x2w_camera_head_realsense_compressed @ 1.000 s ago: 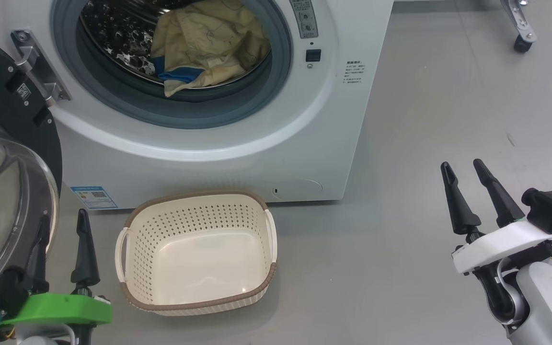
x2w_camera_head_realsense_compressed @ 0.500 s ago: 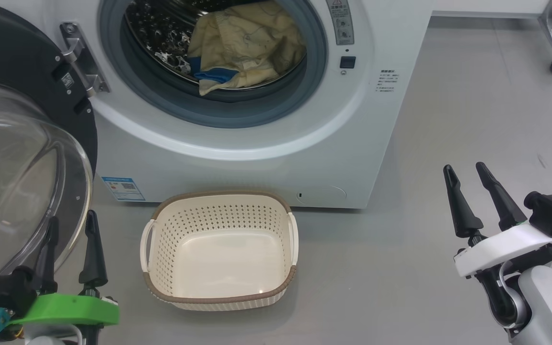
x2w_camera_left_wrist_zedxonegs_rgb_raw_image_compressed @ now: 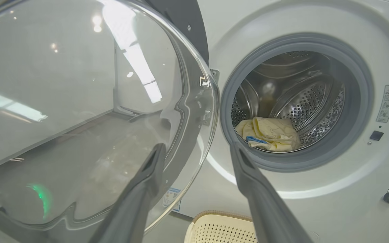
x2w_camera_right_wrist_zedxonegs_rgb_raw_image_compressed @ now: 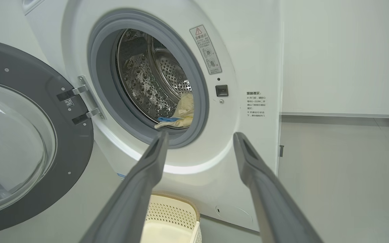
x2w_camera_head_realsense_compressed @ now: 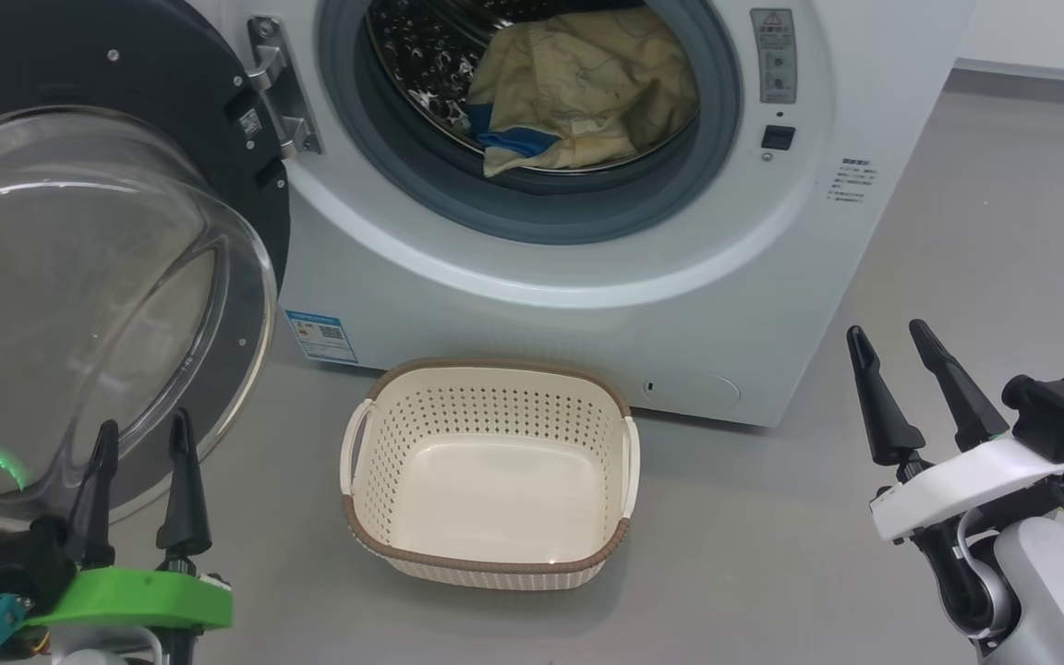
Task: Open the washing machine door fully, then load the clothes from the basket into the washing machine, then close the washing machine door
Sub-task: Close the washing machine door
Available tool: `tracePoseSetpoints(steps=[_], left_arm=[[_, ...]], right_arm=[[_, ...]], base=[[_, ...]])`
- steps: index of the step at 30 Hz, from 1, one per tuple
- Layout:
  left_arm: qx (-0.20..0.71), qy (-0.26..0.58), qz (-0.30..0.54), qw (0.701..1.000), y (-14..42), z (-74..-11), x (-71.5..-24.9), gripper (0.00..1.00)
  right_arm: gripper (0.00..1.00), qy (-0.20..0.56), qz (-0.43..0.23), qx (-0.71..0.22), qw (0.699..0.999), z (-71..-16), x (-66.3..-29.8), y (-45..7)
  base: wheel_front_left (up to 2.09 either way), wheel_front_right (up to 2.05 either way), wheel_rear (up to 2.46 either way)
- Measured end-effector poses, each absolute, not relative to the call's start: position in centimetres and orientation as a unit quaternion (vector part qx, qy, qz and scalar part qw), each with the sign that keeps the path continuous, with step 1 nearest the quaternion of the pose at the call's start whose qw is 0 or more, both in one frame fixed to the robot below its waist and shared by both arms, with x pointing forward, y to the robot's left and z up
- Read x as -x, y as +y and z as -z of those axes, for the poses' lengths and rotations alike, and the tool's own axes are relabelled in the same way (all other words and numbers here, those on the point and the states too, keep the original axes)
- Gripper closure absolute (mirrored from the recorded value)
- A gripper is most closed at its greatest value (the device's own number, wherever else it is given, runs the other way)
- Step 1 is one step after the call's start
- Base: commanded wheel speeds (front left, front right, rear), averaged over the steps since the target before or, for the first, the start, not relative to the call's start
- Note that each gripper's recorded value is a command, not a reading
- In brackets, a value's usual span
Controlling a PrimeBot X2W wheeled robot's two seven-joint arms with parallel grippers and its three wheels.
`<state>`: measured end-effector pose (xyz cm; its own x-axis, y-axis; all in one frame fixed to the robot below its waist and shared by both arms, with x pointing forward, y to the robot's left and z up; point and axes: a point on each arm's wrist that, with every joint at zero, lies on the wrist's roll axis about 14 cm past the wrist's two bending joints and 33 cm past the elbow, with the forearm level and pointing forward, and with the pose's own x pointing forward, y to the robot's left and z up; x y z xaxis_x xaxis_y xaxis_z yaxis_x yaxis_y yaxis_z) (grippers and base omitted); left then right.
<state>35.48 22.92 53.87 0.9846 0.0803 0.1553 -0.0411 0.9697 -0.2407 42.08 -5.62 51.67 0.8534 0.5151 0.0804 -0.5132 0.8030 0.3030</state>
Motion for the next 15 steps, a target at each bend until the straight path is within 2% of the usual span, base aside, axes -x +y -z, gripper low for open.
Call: tracePoseSetpoints(steps=[15], left_arm=[[0.108,-0.092,-0.113,0.983,27.7,-54.1,-32.0,0.00]], right_arm=[[0.00,0.010,-0.334,-0.161,0.929,-51.9,-42.0,-0.8]], base=[[0.00,0.00,0.00]])
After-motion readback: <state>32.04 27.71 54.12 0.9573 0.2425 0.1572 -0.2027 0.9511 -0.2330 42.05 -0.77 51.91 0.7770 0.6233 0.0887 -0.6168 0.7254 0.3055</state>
